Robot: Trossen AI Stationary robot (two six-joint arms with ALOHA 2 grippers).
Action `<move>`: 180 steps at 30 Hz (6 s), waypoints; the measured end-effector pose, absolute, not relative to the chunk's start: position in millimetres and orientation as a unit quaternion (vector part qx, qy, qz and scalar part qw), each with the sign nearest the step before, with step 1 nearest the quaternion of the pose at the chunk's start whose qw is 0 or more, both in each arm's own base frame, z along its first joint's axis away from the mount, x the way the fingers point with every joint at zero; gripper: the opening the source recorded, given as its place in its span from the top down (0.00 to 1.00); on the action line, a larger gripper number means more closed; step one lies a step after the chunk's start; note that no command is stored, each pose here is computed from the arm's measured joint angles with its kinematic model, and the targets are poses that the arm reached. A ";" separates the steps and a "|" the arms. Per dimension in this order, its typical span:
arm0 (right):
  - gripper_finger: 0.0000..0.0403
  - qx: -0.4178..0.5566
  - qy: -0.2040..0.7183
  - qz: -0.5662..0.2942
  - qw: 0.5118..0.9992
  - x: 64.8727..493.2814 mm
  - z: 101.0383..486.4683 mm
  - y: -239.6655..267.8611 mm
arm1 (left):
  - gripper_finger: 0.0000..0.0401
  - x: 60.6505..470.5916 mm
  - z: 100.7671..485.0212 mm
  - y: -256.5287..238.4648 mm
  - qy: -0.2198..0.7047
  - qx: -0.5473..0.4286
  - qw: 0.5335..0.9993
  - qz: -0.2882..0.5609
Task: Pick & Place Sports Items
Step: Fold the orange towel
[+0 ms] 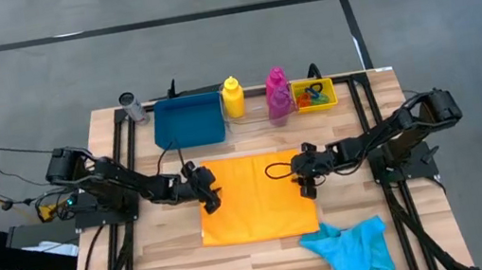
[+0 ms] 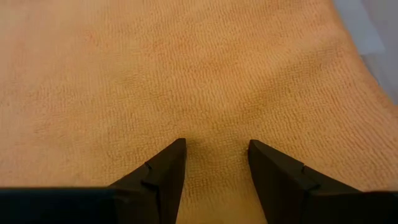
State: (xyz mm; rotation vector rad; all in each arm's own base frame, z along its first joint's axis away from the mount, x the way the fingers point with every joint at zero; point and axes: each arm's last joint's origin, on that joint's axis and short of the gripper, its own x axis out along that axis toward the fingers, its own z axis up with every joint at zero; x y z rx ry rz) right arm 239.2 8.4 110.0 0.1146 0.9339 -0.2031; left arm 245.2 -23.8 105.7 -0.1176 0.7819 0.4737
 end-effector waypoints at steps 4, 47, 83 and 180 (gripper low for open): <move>0.58 0.054 0.443 -0.097 0.890 240.0 110.3 8.4 | 0.40 243.9 104.7 -23.8 0.387 -0.055 0.892 0.226; 0.58 0.040 0.391 -0.065 0.917 265.9 83.9 9.0 | 0.40 229.2 100.9 -21.2 0.450 -0.022 0.860 0.239; 0.58 0.041 0.379 -0.051 0.923 286.4 98.4 11.2 | 0.40 211.1 129.7 -18.9 0.454 -0.028 0.859 0.237; 0.58 0.181 0.268 -0.222 0.920 218.0 103.3 -25.5 | 0.73 157.2 108.2 67.8 0.323 -0.467 0.749 0.343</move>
